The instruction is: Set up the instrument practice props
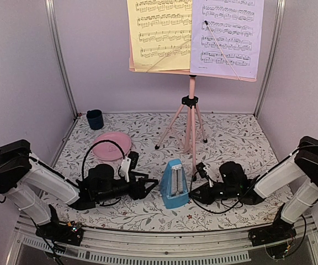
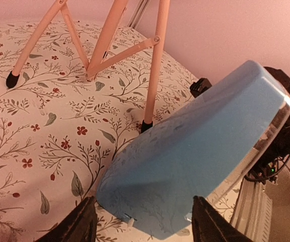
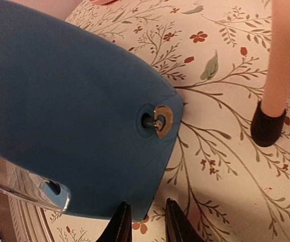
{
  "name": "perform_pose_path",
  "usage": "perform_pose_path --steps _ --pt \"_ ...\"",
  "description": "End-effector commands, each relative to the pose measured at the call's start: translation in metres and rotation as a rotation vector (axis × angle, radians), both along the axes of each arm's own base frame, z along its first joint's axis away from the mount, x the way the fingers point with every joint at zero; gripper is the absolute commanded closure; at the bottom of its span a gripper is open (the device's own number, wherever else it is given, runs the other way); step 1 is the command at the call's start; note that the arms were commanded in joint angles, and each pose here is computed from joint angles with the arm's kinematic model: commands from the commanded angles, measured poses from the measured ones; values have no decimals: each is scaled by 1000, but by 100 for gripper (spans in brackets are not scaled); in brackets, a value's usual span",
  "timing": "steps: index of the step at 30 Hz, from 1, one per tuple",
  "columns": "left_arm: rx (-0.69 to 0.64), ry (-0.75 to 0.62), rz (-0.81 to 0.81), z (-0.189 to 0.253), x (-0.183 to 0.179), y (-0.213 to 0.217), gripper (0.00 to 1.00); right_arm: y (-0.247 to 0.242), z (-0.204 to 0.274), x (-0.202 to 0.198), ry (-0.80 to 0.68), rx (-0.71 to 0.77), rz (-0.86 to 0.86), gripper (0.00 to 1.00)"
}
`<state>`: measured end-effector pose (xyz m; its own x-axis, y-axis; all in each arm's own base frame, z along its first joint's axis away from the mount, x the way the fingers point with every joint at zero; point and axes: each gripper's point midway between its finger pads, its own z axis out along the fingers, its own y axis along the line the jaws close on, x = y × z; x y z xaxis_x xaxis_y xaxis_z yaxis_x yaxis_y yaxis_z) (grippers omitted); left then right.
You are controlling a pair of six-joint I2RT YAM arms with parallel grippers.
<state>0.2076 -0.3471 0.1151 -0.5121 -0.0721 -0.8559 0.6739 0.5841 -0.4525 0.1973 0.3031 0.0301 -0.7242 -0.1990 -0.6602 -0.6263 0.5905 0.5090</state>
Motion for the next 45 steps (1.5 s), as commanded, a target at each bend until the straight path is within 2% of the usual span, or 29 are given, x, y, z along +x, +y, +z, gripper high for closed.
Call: perform_pose_path --steps 1,4,12,19,23,29,34,39,45 --pt "-56 -1 7 14 2 7 34 25 15 -11 -22 113 62 76" --pt "-45 -13 24 19 2 15 31 41 16 -21 -16 139 92 76" --pt "14 -77 59 34 -3 29 13 79 30 -42 -12 247 169 74" --pt "42 -147 41 40 -34 16 3 55 38 -47 -62 258 120 71" --pt "86 -174 40 39 -44 0 1 35 41 -50 -83 251 84 68" --pt "133 -190 138 37 -34 -19 1 17 47 -43 -125 221 12 50" --pt "216 -191 226 33 -19 -31 1 9 52 -35 -127 207 -13 31" --pt "236 -201 250 32 -15 -40 1 0 58 -23 -145 204 -55 13" --pt "293 -175 294 20 -8 -46 7 0 53 -16 -154 179 -68 12"
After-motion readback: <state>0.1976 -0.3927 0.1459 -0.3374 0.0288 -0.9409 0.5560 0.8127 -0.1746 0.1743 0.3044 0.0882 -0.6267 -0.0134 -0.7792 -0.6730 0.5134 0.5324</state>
